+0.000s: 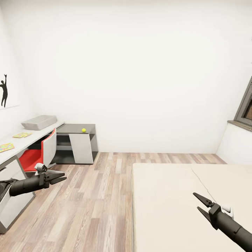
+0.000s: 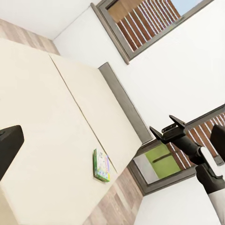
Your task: Put all the toys in the child's room - the three board games (two on the bed and one on the table), the two jigsaw puzzles on the table, and the tennis ball on the table - inside the toy box on the table in the child's room.
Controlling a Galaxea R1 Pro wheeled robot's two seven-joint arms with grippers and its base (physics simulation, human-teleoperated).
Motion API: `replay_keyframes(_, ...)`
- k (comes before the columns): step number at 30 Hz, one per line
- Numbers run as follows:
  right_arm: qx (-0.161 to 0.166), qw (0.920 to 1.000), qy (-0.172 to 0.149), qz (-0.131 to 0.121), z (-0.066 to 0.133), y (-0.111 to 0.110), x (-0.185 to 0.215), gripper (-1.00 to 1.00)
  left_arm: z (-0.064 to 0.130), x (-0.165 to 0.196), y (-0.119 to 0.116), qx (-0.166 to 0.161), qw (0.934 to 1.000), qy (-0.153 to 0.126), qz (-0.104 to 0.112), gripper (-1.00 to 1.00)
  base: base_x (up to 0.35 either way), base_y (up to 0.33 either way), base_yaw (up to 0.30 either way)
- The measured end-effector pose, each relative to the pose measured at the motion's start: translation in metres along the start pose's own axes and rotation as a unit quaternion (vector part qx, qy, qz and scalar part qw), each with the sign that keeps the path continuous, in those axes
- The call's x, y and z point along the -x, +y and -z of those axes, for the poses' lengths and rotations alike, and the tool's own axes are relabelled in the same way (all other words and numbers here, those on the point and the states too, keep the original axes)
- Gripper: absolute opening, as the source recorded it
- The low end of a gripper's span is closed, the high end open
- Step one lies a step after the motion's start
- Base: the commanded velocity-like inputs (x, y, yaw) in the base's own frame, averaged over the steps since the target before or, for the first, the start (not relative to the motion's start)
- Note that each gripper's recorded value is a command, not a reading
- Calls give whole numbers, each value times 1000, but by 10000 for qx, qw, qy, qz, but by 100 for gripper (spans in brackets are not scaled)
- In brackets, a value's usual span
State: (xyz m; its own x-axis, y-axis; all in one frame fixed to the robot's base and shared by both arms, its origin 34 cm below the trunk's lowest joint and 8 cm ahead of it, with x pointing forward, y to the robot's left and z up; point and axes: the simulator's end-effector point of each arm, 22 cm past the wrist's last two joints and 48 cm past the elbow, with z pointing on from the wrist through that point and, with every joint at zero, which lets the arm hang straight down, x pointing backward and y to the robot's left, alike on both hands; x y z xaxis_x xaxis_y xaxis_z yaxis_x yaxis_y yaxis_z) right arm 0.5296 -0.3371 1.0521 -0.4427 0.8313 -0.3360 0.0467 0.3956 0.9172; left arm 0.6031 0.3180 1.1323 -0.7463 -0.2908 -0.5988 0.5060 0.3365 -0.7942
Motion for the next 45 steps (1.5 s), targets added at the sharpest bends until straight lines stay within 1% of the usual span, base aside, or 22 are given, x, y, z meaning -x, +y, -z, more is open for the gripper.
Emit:
replay_keyframes(1, -8, 10000, -56, -23, 2, -1, 1, 100, -2, 3, -1, 2, 10000, -23, -44, 100, 0, 0, 0)
replay_keyframes(4, 21, 9999, -144, -92, 6, 1, 1, 100, -5, 3, -1, -23, 10000, -33, -37, 100, 0, 0, 0)
replay_keyframes(8, 38, 9998, -168, -107, 7, 2, 1, 100, -5, 2, 0, -14, 10000, -22, -31, 100, 0, 0, 0)
replay_keyframes(18, -16, 9995, -174, -268, 5, -9, -3, 100, -3, 3, 1, 19, 10000, -22, -36, 100, 0, 0, 0)
replay_keyframes(45, -32, 9994, -179, -281, 5, -11, -2, 100, -2, 3, 1, 23, 10000, -23, -37, 100, 0, 0, 0)
